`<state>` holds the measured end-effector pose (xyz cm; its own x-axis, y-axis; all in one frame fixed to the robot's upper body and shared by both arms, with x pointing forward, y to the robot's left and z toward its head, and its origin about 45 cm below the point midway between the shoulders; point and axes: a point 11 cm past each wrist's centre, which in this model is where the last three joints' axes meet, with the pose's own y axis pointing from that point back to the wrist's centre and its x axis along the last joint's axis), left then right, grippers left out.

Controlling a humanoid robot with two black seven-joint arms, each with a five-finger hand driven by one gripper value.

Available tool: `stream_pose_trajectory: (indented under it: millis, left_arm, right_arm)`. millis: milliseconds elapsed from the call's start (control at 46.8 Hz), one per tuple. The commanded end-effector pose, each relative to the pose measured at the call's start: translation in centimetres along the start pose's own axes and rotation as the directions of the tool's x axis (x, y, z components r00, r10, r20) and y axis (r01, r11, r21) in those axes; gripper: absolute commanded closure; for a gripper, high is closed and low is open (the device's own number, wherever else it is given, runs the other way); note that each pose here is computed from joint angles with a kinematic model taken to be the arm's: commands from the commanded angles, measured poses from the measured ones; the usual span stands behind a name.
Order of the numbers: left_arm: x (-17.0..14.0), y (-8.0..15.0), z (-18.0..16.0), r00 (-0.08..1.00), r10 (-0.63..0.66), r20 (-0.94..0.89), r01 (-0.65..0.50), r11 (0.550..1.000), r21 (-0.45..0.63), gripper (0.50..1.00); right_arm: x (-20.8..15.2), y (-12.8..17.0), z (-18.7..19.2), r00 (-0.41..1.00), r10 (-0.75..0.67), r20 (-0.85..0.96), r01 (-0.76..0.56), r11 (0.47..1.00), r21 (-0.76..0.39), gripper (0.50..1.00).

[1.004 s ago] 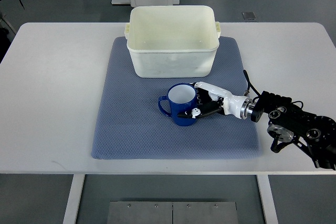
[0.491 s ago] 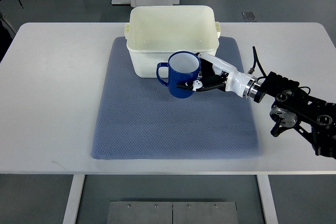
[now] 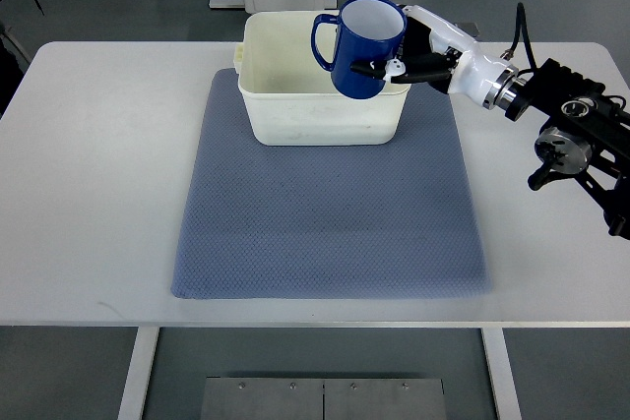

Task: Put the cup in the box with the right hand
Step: 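Lift the blue mug and carry it over the cream tub, then lower the blue mug into the cream tub with the right hand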

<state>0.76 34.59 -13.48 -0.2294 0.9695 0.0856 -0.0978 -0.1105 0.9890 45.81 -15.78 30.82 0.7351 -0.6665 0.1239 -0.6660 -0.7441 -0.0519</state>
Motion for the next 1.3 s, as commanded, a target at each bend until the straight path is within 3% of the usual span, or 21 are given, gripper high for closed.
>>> stream_pose_trajectory:
  millis: [0,363,919,1282]
  left_arm:
    - [0.0,0.0,0.0,1.000,0.000,0.000,0.000,1.000,0.000,0.500]
    - [0.0,0.0,0.0,1.000,0.000,0.000,0.000,1.000,0.000,0.500]
    - [0.0,0.0,-0.1,1.000,0.000,0.000,0.000,1.000,0.001,0.500]
    - [0.0,0.0,0.0,1.000,0.000,0.000,0.000,1.000,0.000,0.500]
  right_arm:
    - [0.3,-0.9,-0.2,1.000,0.015,-0.009,-0.015,1.000,-0.014,1.000]
    - [0.2,-4.6,1.0,0.984,0.175,-0.026,-0.177,0.978,-0.107,1.000]
    - [-0.7,-5.6,4.2,0.956,0.286,-0.069,-0.294,0.939,-0.181,1.000]
    - [-0.6,-5.4,4.5,0.955,0.289,-0.072,-0.297,0.937,-0.183,1.000]
